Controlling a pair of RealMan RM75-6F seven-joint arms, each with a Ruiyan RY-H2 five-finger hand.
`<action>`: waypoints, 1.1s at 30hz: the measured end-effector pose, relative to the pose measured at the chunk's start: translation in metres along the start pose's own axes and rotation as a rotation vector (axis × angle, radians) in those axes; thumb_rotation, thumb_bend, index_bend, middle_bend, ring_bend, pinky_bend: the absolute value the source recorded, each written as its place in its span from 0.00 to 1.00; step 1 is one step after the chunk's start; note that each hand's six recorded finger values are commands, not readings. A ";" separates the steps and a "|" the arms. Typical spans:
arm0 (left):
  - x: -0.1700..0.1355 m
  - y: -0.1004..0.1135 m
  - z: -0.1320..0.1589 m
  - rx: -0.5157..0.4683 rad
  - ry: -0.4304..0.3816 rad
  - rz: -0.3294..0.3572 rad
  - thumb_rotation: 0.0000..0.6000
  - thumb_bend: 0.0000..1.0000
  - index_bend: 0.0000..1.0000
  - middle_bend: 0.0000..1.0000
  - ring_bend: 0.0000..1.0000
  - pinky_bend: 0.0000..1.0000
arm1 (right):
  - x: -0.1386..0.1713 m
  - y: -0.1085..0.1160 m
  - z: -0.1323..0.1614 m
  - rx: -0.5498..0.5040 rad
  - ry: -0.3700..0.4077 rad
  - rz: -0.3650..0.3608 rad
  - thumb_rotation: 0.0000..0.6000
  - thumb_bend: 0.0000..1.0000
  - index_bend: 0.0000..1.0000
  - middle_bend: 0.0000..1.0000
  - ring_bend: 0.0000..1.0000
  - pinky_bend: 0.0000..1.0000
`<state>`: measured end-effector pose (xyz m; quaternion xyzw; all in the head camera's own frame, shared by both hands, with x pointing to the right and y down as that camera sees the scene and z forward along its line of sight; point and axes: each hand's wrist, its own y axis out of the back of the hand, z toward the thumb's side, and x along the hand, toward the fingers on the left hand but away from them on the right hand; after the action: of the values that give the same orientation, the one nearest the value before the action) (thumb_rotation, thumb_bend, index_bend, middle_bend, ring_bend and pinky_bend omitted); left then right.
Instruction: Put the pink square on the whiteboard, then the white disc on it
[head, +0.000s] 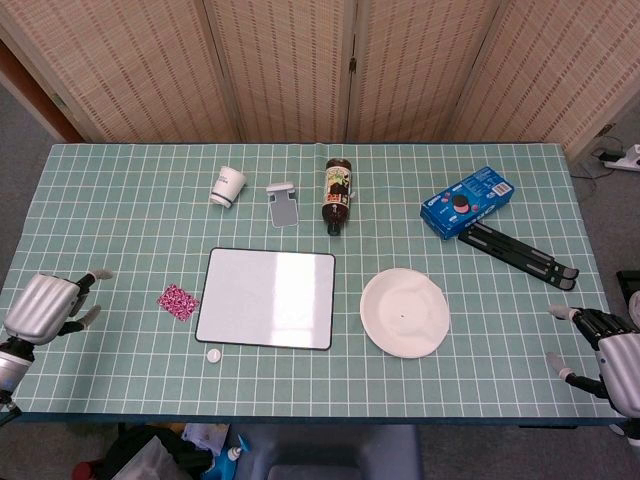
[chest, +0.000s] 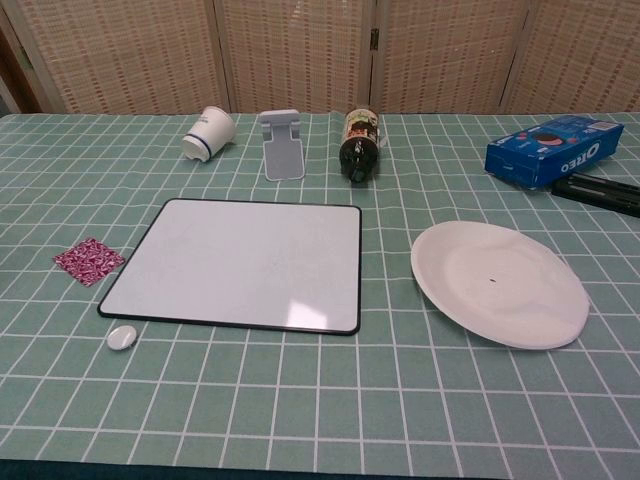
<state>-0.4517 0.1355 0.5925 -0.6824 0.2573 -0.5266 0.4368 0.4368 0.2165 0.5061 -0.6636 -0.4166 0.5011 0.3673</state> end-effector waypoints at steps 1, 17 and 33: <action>0.008 -0.001 0.001 0.014 -0.023 -0.017 1.00 0.32 0.26 0.91 0.90 1.00 | 0.000 0.000 0.000 0.001 0.000 0.000 1.00 0.23 0.27 0.35 0.31 0.36; 0.064 -0.035 0.020 0.180 -0.177 -0.215 1.00 0.31 0.25 0.99 0.96 1.00 | 0.000 0.000 0.001 0.008 -0.006 0.006 1.00 0.23 0.27 0.35 0.31 0.36; 0.088 -0.071 0.039 0.230 -0.215 -0.294 1.00 0.25 0.31 1.00 0.97 1.00 | -0.001 0.000 0.001 0.015 -0.012 0.013 1.00 0.23 0.27 0.35 0.31 0.36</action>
<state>-0.3953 0.1113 0.6949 -0.7105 0.0454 -0.5348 0.4551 0.4361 0.2157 0.5066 -0.6606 -0.4109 0.5105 0.3663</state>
